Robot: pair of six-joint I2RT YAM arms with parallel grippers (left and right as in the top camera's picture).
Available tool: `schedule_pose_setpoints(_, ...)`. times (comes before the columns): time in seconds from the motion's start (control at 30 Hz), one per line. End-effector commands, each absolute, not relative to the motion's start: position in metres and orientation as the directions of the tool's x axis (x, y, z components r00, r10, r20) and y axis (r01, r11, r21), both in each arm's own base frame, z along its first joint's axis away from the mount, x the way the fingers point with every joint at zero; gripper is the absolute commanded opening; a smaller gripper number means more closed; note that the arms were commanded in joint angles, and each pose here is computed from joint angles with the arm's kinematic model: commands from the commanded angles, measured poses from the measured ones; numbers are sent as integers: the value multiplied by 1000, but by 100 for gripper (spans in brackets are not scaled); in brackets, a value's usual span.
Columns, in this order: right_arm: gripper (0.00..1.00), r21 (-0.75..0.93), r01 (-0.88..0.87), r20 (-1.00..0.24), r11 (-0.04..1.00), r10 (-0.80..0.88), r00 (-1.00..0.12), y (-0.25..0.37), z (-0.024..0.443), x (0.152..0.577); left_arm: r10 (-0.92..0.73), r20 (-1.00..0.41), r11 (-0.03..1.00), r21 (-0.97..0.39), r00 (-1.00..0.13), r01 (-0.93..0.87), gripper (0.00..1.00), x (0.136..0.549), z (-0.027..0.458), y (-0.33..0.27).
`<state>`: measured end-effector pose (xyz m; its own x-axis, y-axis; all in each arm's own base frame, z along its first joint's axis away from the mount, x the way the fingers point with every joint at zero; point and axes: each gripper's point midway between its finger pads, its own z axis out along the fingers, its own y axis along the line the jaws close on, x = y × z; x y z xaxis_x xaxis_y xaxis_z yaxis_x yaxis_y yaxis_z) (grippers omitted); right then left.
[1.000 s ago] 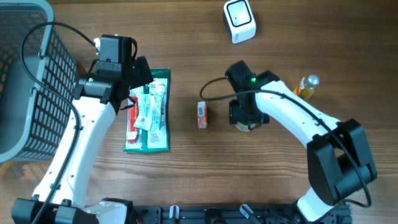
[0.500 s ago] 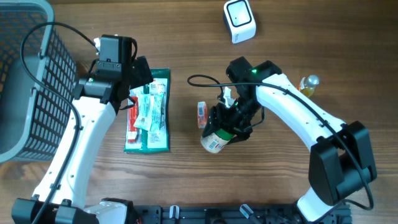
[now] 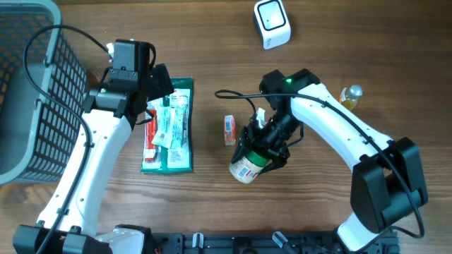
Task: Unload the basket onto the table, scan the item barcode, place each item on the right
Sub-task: 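Lift the jar and carry it toward the white scanner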
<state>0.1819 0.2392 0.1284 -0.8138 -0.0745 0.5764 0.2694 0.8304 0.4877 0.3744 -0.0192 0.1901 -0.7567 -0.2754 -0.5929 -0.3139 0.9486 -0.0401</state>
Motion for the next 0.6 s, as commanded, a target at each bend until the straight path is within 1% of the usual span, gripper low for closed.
schedule_pose_setpoints(0.0, 24, 520, 309, 593, 796, -76, -802, 248, 141, 184, -277, -599, 946, -31, -752, -323, 100, 376, 191, -16)
schedule_pose_setpoints(0.1, 24, 524, 312, 595, 792, -78, -800, 249, 142, 183, -276, -599, 946, -31, -752, -323, 100, 376, 191, -16)
schedule_pose_setpoints(0.2, 24, 555, 341, 615, 758, -98, -783, 256, 151, 182, -276, -599, 946, -31, -752, -323, 100, 376, 191, -16)
schedule_pose_setpoints(0.4, 24, 560, 341, 614, 755, -102, -783, 256, 151, 182, -276, -599, 946, -31, -752, -323, 100, 376, 191, -16)
schedule_pose_setpoints(0.5, 24, 535, 296, 580, 791, -89, -810, 249, 141, 185, -276, -599, 946, -31, -752, -323, 100, 376, 191, -16)
schedule_pose_setpoints(0.53, 24, 521, 272, 557, 809, -80, -827, 246, 135, 189, -276, -599, 946, -31, -752, -323, 100, 376, 191, -16)
schedule_pose_setpoints(0.57, 24, 497, 228, 507, 837, -68, -859, 240, 125, 197, -277, -599, 946, -32, -751, -323, 100, 376, 191, -16)
